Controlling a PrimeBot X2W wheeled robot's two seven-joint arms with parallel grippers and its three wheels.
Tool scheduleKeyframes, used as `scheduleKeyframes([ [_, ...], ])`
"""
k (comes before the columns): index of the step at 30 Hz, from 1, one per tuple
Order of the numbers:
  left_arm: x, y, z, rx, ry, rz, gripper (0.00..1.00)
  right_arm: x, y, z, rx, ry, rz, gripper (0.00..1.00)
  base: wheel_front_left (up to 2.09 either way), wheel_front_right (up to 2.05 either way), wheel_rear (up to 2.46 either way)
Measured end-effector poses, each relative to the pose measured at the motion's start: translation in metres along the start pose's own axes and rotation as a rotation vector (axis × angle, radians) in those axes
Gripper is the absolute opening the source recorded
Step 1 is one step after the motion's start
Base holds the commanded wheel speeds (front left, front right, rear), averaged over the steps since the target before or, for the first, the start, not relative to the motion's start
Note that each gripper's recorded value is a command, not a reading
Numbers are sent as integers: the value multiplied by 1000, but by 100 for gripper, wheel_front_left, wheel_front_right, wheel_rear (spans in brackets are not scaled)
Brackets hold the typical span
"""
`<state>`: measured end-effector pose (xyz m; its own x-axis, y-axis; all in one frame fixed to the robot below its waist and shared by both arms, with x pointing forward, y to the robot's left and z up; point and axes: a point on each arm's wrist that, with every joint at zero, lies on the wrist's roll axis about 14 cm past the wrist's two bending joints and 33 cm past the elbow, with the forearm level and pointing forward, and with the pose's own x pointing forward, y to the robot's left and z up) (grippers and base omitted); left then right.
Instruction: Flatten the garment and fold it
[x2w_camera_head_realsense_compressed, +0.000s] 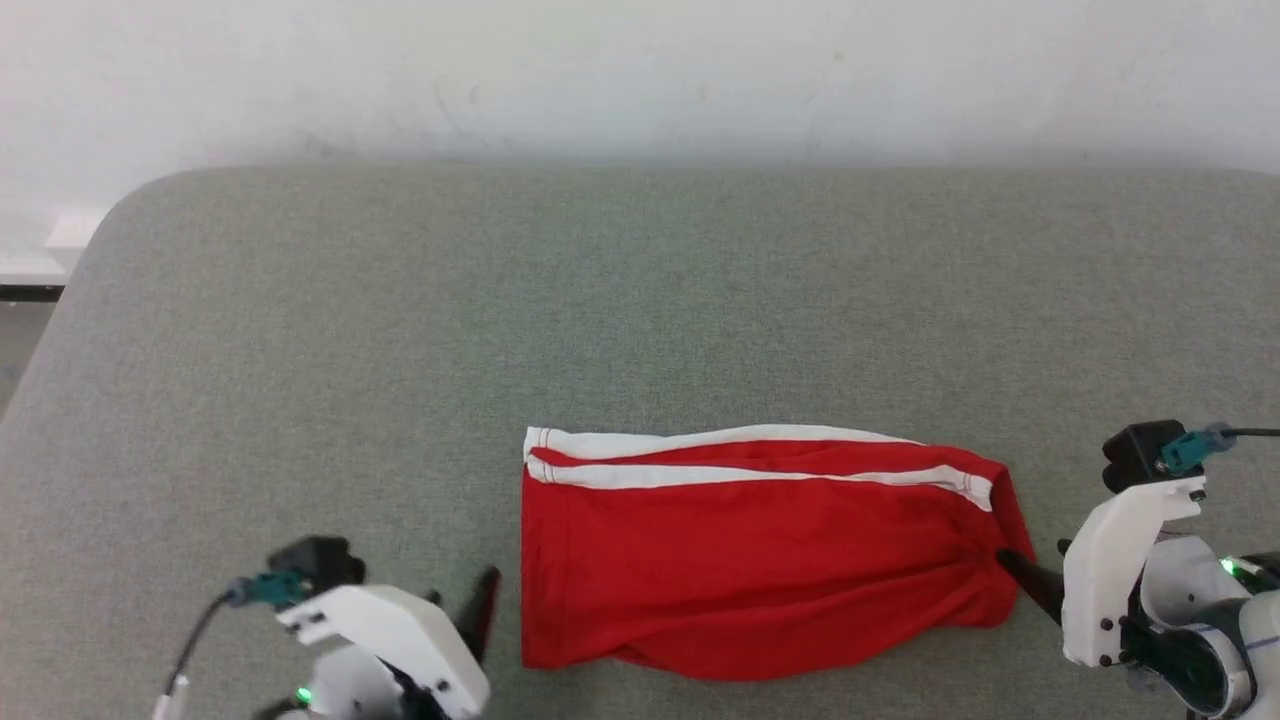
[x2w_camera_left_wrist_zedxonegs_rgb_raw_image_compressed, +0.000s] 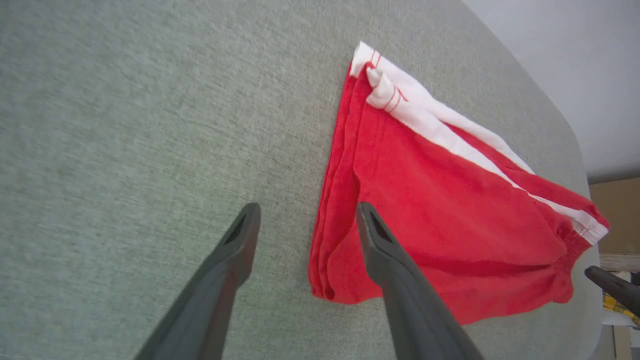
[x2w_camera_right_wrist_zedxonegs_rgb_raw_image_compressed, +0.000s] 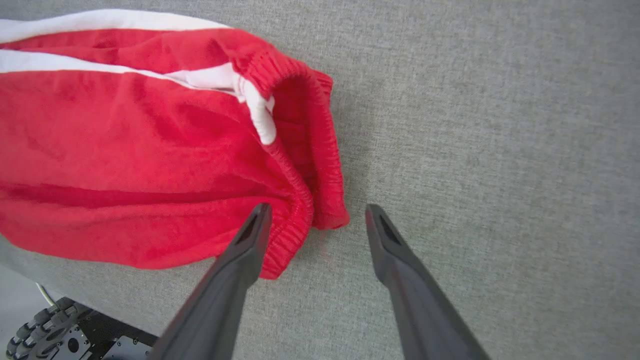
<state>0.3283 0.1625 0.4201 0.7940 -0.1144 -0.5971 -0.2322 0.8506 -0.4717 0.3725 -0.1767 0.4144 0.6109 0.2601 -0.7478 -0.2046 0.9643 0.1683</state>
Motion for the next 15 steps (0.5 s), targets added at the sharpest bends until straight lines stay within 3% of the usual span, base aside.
scheduleKeyframes([
  [4, -5, 4, 39, 30, -150, 15, 100, -8, 1, 8, 18, -60, -3, 100, 0, 0, 0],
  [5, -10, 6, 70, 69, -279, 21, 100, -14, -1, 17, 14, -105, -20, 100, 0, 0, 0],
  [10, -33, -8, 134, 231, -648, -12, 100, -18, -2, 28, -10, -159, -66, 100, 0, 0, 0],
  [15, -47, -22, 153, 380, -861, -40, 100, -5, 3, 22, -41, -97, -84, 100, 0, 0, 0],
])
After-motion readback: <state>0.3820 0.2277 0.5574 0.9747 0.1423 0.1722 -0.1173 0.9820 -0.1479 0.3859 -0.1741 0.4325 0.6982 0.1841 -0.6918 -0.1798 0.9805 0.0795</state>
